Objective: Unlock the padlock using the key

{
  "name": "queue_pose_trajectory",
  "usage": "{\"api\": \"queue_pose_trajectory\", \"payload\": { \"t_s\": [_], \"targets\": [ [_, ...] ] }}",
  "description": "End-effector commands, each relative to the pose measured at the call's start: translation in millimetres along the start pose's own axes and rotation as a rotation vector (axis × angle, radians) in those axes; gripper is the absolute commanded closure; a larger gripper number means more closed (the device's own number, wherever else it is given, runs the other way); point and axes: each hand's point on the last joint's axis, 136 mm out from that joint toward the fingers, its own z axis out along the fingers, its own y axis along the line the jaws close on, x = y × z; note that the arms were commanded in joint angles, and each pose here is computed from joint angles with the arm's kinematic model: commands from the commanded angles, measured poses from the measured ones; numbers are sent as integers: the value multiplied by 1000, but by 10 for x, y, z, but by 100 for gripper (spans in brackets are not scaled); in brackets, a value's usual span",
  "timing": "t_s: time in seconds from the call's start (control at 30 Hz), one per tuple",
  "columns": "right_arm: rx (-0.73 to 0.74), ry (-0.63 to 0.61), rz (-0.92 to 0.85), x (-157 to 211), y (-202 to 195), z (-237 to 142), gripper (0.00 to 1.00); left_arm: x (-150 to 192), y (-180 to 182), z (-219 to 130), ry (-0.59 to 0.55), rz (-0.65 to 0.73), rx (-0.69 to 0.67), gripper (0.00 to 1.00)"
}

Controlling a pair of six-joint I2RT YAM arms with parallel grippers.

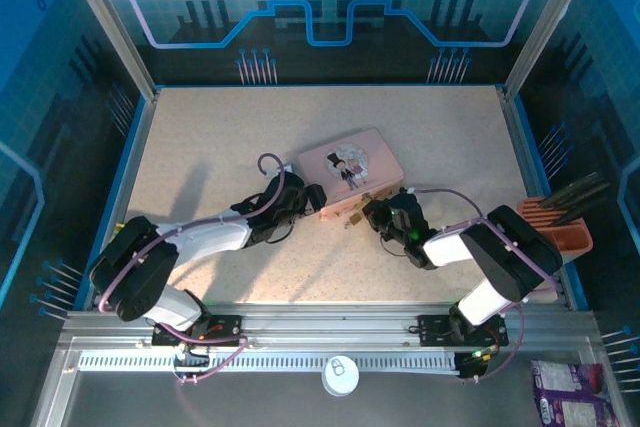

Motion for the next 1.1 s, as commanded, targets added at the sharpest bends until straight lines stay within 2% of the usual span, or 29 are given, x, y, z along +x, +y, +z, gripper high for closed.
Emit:
{"api": "queue_pose_trajectory", "payload": {
  "t_s": [0.0,0.27,0.5,0.83,0.97,1.07],
  "targets": [
    [-58,-44,26,-143,130,-29,100,43,165,119,26,-2,-83,36],
    [-40,-81,31,-300,78,-119,100,130,422,162,32,-9,-170,37],
    [-57,-98,16,-396,147,-147,100,168,467,154,35,-19,-170,38],
    [-47,-120,2,-538,141,-198,100,164,414,143,40,-19,-140,37],
    [-6,-137,-44,-646,116,-287,100,199,185,187,107,39,-53,36],
    [5,-157,-60,-742,102,-380,100,161,86,147,101,66,-12,35]
  ]
}}
